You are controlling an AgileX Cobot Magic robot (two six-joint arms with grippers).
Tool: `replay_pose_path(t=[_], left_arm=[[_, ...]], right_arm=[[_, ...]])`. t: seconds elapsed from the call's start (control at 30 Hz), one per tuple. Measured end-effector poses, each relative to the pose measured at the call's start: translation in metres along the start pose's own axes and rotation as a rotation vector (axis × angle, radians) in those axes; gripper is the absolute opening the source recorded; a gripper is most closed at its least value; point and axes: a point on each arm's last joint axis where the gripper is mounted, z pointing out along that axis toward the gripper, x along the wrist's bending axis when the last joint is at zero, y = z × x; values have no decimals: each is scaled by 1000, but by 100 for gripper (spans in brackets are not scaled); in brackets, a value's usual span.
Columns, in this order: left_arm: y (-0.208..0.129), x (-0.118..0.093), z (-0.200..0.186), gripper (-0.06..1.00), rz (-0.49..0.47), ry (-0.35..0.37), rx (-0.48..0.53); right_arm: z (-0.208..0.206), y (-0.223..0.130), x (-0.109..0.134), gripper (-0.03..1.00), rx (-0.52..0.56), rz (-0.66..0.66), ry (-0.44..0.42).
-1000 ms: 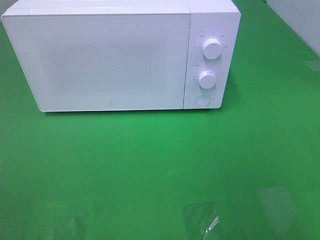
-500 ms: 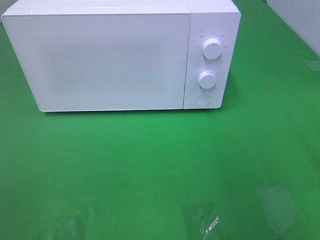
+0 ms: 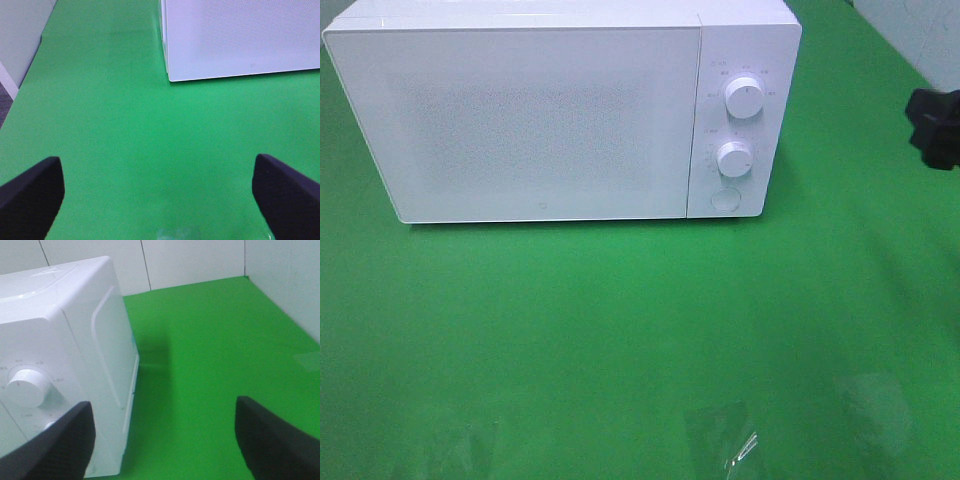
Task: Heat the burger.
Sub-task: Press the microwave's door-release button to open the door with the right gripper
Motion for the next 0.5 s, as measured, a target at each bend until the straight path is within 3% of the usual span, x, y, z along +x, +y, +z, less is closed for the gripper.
replay_pose_path(t=[0.27, 0.5], left_arm=[[0, 0, 0, 93, 0, 0, 0], [0, 0, 0, 93, 0, 0, 0]], right_arm=[[14, -29, 35, 72, 34, 79, 80], [18, -61, 66, 67, 100, 278, 96]])
